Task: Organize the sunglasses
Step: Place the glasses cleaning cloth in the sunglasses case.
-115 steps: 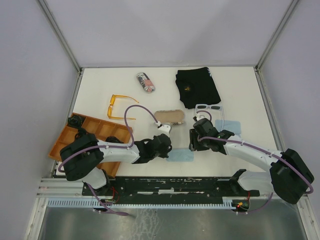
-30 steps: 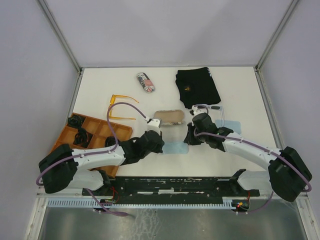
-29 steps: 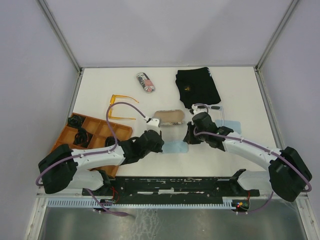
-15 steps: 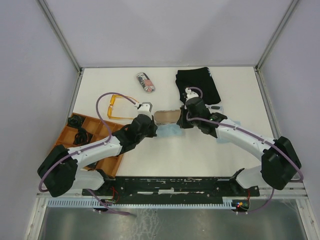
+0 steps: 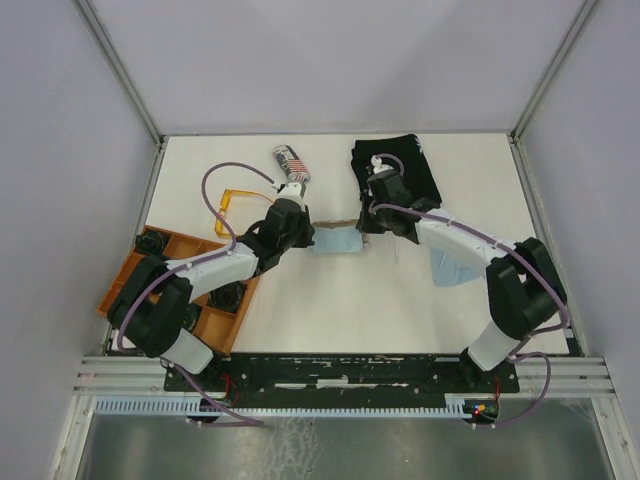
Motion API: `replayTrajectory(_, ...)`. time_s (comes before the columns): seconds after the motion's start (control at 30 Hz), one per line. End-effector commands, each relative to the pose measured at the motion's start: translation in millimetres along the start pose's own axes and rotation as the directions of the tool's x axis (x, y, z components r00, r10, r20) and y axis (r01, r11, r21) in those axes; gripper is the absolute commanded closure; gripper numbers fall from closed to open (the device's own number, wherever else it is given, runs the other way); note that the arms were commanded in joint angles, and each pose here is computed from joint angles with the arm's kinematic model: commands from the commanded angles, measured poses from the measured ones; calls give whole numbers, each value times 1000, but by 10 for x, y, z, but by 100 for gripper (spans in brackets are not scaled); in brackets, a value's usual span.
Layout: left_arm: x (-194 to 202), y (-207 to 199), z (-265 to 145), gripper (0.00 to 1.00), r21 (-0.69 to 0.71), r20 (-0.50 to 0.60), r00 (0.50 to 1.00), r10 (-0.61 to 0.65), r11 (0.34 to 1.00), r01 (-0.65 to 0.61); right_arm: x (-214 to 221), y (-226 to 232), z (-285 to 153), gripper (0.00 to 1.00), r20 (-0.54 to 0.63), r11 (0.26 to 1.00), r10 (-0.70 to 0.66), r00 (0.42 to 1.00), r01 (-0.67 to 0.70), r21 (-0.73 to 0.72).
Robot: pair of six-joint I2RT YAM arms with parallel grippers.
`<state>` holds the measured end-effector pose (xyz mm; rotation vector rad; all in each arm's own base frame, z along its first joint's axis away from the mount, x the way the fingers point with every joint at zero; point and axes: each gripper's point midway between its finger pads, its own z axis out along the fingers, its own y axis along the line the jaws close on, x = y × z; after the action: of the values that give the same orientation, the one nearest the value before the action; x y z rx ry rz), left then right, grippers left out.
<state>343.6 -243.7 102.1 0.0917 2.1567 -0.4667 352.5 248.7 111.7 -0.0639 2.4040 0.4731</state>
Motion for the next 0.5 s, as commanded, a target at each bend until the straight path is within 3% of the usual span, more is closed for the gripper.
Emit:
replayTrajectory(0.0,-287,-135,150,97,66,67,997,37,997,-42,-288,51,86,100,37,999,16,999,-15,-40)
replayTrajectory(0.47,-275,-56,434,97,68,55,997,52,996,-56,-297,-84,423,100,-19,999,31,999,-32,-44)
